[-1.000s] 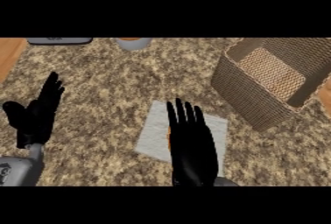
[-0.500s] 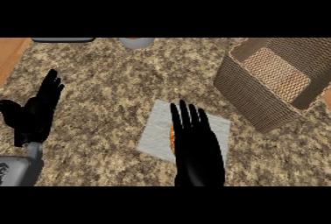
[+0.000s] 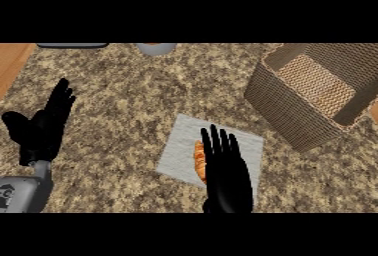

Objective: Pick the croissant from the placemat and place it in the basket

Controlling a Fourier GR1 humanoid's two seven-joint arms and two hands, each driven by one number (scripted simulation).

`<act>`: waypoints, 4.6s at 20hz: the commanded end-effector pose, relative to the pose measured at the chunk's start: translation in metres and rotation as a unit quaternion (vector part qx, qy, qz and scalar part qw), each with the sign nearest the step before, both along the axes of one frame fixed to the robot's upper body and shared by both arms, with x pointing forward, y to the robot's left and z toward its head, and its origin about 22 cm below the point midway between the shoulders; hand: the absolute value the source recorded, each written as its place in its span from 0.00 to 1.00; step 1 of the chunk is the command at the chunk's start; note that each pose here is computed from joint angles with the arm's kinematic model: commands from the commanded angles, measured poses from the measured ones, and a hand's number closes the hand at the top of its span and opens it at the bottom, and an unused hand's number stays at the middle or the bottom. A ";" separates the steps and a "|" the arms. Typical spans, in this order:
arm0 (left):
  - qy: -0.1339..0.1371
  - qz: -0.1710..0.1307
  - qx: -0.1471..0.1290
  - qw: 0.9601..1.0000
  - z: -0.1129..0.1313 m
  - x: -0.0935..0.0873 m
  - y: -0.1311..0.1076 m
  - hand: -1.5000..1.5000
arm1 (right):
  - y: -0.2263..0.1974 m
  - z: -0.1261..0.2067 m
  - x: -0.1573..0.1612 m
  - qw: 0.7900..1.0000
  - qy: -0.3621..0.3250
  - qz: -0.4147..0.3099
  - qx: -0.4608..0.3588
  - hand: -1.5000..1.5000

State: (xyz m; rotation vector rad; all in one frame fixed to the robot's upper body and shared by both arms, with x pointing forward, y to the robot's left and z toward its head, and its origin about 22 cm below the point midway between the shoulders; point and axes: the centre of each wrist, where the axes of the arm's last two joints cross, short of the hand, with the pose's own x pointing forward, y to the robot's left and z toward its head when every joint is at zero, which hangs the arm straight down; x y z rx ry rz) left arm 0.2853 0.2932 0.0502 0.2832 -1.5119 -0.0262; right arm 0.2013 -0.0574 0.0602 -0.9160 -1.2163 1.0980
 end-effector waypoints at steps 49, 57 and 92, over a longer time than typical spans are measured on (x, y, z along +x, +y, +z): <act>0.002 -0.005 -0.002 1.000 0.000 0.010 -0.007 0.50 | -0.007 -0.111 0.028 0.997 0.049 0.000 -0.054 0.00; 0.004 -0.011 -0.004 1.000 0.013 -0.004 -0.004 0.50 | -0.028 -0.128 0.035 0.996 0.066 0.044 -0.047 1.00; -0.004 -0.012 -0.008 1.000 -0.008 0.017 0.002 0.50 | 0.056 0.020 0.159 0.881 -0.237 -0.193 0.362 1.00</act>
